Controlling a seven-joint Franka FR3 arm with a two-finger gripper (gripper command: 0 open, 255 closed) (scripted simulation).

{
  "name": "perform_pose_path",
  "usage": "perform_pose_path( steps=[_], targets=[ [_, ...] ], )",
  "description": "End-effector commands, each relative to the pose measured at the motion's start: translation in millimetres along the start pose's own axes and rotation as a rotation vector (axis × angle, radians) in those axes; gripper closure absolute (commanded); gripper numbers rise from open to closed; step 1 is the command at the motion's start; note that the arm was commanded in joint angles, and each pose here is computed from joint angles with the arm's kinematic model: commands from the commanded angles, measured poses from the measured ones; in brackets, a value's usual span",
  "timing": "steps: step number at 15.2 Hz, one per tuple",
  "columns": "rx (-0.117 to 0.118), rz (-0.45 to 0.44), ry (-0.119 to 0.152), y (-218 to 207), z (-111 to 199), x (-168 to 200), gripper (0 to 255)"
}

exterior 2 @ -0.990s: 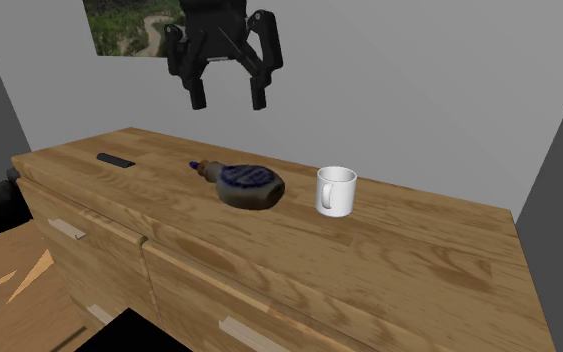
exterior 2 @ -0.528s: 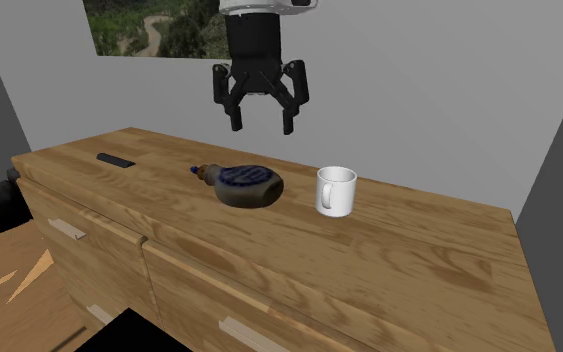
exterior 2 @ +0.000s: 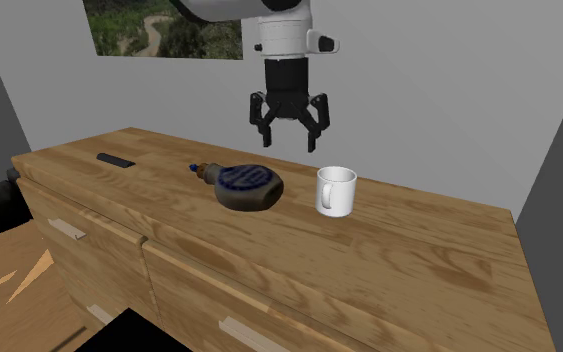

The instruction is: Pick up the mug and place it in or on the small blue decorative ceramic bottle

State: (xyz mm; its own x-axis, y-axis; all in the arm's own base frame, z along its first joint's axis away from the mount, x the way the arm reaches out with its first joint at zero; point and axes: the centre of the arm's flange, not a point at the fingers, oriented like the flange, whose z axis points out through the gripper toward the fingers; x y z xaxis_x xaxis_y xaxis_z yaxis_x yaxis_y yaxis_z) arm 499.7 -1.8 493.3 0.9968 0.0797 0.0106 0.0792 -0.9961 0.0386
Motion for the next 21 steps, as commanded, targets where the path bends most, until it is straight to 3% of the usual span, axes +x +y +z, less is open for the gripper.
perform_pose_path(
  steps=[1,14,21],
  targets=[
    [0.005,0.004,0.004,2.3,15.4,21.5,0],
    [0.039,0.026,0.025,18.3,107.4,162.8,0],
    [0.040,0.027,0.025,17.4,140.5,165.9,0]
  ],
)
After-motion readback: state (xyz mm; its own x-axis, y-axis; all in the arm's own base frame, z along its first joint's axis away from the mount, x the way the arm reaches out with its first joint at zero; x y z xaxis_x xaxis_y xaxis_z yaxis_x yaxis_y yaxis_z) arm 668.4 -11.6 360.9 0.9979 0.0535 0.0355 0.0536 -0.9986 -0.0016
